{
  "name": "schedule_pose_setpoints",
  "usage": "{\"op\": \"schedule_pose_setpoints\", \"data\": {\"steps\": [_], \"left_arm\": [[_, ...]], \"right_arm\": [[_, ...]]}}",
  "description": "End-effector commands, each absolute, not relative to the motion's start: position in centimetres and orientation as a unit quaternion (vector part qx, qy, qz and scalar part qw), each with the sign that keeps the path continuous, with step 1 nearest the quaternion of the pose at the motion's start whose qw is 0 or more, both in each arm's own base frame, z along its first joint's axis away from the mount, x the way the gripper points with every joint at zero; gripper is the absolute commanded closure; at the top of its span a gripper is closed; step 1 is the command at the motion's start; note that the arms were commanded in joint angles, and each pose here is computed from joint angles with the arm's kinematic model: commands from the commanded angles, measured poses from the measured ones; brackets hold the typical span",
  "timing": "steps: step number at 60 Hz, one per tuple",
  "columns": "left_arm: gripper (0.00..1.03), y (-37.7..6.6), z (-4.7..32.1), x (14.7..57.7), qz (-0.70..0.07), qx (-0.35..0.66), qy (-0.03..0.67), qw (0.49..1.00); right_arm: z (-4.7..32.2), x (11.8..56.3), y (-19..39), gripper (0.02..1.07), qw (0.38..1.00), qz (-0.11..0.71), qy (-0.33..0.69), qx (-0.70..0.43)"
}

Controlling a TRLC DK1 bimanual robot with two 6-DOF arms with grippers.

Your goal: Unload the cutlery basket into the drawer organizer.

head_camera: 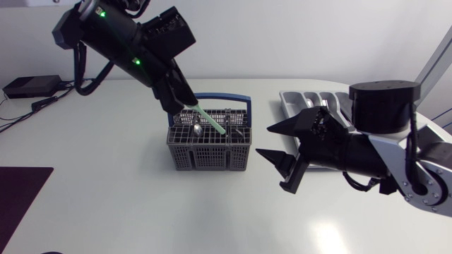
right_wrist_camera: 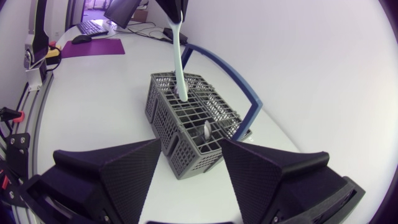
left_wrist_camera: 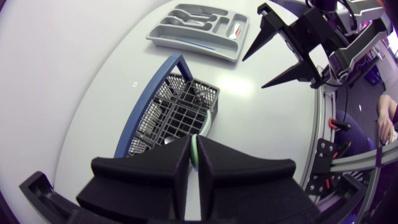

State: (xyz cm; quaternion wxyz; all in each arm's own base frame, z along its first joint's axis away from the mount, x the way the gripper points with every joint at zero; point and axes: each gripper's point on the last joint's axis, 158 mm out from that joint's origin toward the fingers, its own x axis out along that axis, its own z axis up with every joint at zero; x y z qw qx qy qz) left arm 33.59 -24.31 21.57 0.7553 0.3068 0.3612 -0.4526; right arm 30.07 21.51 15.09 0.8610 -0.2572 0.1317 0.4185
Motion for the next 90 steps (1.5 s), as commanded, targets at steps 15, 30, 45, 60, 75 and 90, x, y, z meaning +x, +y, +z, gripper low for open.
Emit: {"op": "schedule_pose_setpoints", "data": {"steps": [15, 30, 45, 60, 75, 90], "left_arm": [[1.0, -30.8, 17.7, 34.2, -0.461, 0.201, 0.418, 0.757], [1.0, -34.1, 18.4, 35.2, -0.461, 0.152, 0.412, 0.771], [1.0, -35.6, 18.9, 34.9, -0.461, 0.134, 0.413, 0.774], [1.0, -36.3, 18.3, 34.0, -0.464, 0.131, 0.425, 0.766], [1.0, -36.9, 17.9, 33.5, -0.465, 0.128, 0.43, 0.763], [1.0, -37.4, 17.8, 33.1, -0.468, 0.127, 0.432, 0.76]], "right_arm": [[16.3, 29.6, 20.5, 0.45, 0.88, 0.37, 0.112, -0.276], [15.7, 29.7, 20.7, 0.54, 0.881, 0.36, 0.114, -0.283], [15.1, 31.1, 20.5, 0.53, 0.886, 0.338, 0.116, -0.295], [15.4, 31.7, 20.3, 0.53, 0.89, 0.323, 0.108, -0.304], [15.0, 31.9, 20.3, 0.7, 0.888, 0.321, 0.107, -0.312], [14.7, 32.1, 20.5, 0.78, 0.888, 0.319, 0.107, -0.314]]}}
